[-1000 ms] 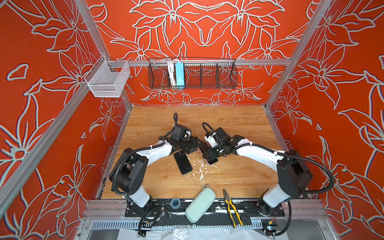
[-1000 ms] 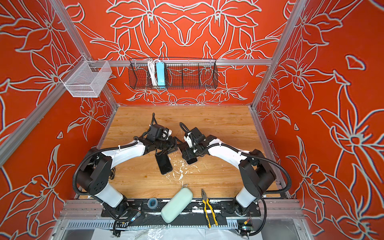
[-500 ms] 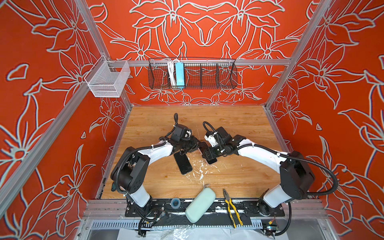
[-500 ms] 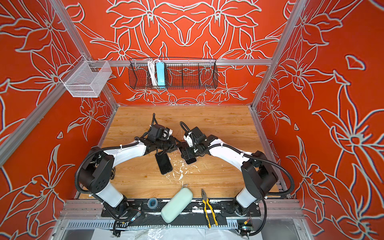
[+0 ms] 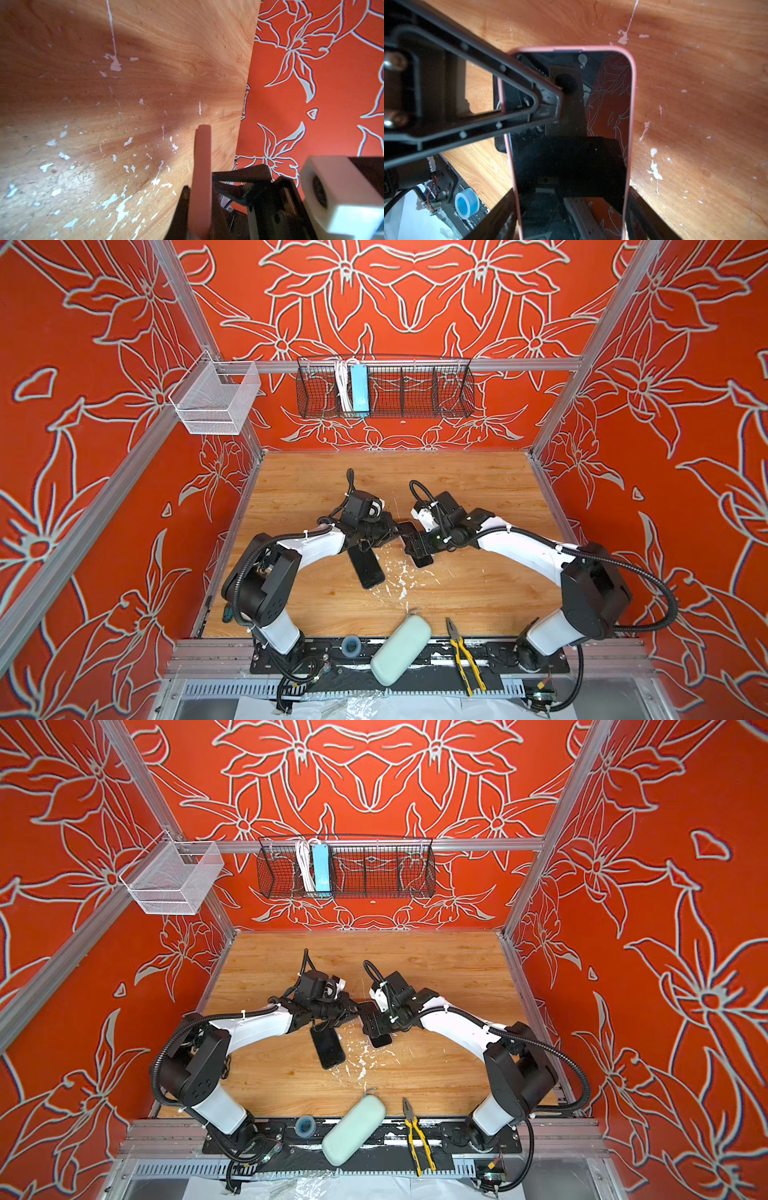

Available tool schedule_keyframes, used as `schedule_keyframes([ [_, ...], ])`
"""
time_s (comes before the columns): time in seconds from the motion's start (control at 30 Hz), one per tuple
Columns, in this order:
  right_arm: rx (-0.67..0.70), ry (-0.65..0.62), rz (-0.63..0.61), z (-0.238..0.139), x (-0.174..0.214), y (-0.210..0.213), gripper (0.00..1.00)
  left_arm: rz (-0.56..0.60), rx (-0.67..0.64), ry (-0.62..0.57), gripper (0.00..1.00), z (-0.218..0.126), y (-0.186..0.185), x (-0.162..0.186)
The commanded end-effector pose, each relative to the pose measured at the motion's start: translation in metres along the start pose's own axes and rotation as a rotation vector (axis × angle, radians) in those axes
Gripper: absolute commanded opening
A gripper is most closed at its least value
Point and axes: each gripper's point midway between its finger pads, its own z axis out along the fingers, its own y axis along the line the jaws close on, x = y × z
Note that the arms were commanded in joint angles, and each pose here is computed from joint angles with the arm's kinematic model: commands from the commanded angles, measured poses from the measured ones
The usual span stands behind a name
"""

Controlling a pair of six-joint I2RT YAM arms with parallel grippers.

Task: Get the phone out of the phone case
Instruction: 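Move the left gripper to the pink case edge beside the right gripper, then pinch the case edge with the left gripper while the right gripper lifts the phone away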

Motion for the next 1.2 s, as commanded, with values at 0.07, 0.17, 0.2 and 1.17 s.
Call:
schedule_keyframes([
  [0.07, -0.049, -0.078, -0.036, -0.013, -0.020, 0.019, 0.57, -0.002, 0.024, 0.001, 0.00, 0.001, -0.006, 0.003],
  [0.17, -0.048, -0.083, -0.036, -0.014, -0.021, 0.019, 0.57, 0.006, 0.037, -0.009, 0.00, -0.001, -0.010, 0.003],
  [0.2, -0.049, -0.083, -0.036, -0.014, -0.021, 0.019, 0.57, 0.008, 0.042, -0.010, 0.00, -0.001, -0.012, 0.002],
  [1.17, -0.099, -0.107, -0.015, -0.025, -0.019, 0.017, 0.85, 0.040, 0.121, -0.032, 0.00, -0.005, -0.035, -0.004],
])
